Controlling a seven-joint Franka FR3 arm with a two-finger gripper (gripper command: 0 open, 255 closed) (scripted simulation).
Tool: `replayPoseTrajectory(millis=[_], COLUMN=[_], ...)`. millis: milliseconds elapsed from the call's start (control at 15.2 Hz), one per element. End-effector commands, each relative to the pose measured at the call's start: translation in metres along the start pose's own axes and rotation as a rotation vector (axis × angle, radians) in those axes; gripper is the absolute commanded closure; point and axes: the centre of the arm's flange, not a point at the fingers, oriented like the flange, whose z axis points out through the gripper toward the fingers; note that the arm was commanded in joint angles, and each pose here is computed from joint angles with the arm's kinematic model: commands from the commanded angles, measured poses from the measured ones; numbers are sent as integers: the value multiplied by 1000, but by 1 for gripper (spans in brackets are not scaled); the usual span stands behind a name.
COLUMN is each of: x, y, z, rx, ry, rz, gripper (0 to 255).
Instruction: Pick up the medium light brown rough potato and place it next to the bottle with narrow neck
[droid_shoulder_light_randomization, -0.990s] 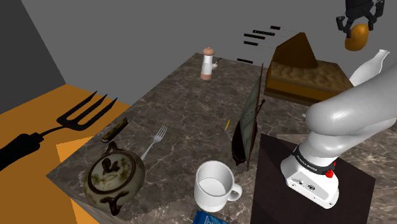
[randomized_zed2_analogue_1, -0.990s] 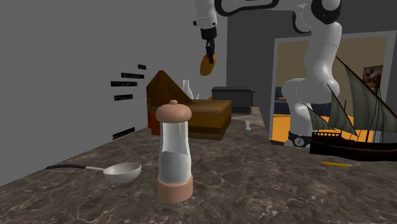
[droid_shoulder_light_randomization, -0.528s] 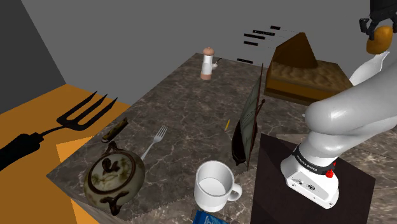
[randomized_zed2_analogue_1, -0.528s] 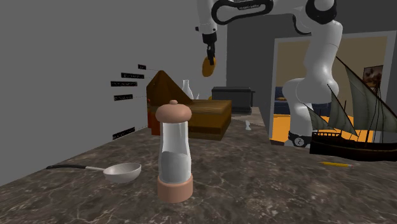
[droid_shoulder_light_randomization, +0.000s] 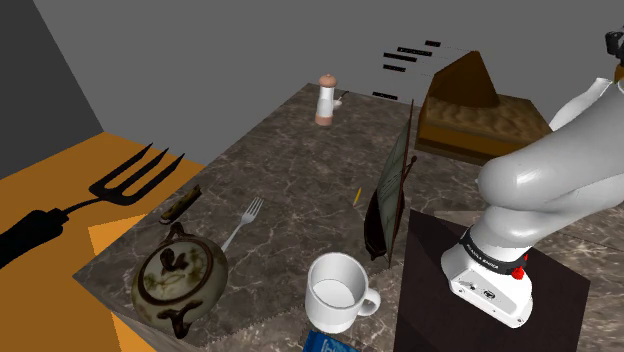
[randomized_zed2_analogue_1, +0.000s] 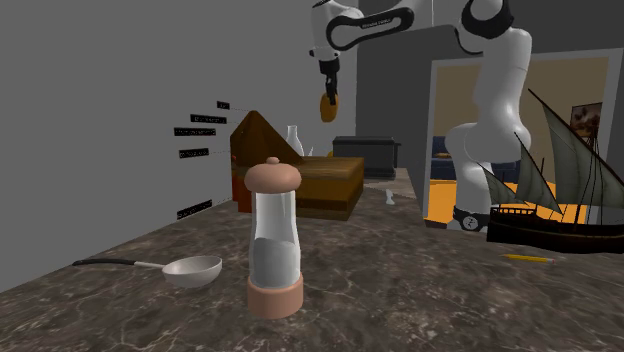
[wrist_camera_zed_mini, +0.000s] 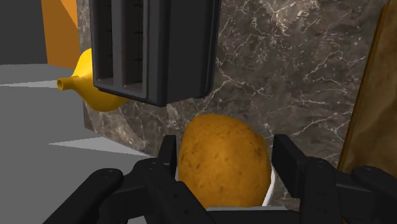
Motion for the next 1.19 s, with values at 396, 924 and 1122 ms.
replayPoseTrajectory(millis=[396, 924, 1122], x=[16, 21, 21], y=[89, 80, 72], z=[57, 96, 109], rx=[-1, -1, -1], ry=[1, 1, 1], rz=[-1, -1, -1], gripper=[255, 255, 255])
